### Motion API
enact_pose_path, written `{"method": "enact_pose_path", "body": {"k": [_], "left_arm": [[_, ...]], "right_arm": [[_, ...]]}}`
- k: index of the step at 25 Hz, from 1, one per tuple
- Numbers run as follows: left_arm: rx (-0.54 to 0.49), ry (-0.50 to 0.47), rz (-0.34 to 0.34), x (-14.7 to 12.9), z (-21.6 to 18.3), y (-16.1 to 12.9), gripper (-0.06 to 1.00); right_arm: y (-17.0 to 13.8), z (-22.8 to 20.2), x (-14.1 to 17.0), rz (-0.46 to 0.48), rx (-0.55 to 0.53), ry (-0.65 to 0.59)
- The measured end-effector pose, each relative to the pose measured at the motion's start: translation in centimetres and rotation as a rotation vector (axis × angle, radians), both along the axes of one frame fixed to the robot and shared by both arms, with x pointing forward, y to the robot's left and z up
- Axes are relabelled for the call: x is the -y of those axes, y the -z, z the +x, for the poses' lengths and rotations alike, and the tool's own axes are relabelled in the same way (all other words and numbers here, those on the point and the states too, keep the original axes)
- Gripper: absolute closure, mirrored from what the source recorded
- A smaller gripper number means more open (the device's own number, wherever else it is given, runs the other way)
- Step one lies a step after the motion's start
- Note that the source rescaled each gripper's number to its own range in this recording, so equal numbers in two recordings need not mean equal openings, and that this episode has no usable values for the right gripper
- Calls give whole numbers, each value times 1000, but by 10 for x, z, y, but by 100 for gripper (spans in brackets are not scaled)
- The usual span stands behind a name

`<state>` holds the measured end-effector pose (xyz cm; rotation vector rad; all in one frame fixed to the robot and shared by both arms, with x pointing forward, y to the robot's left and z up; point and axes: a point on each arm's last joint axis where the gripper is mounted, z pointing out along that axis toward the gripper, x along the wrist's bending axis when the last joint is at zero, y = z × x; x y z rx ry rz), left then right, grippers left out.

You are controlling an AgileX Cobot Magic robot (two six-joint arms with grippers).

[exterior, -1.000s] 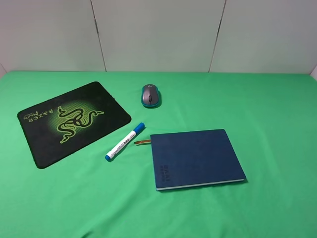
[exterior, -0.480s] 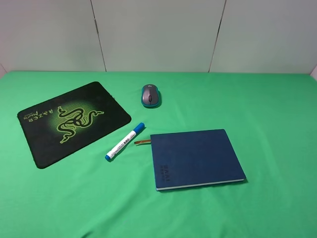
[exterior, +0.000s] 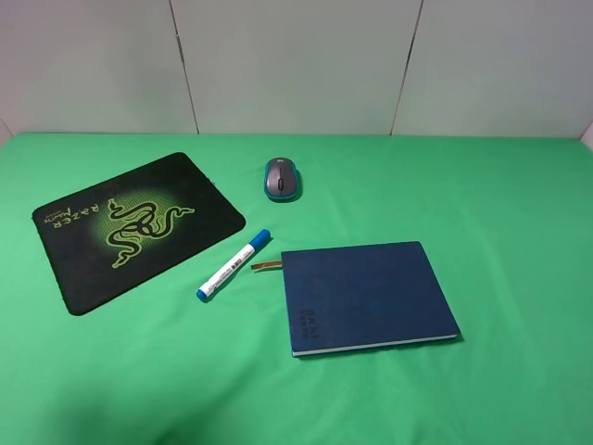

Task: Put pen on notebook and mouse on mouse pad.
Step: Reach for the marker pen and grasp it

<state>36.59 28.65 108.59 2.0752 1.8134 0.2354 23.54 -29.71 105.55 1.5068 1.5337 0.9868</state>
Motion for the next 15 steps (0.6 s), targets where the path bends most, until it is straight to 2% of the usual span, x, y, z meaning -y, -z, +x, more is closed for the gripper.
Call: {"method": "enact_pose_path", "body": {"k": [7, 15], "left_arm": [[-166, 139, 14, 28, 55, 41, -3], [-295, 263, 53, 81, 94, 101, -3]], "right_arm": [[0, 0, 0, 0, 0, 0], [0, 0, 0, 0, 0, 0]]}}
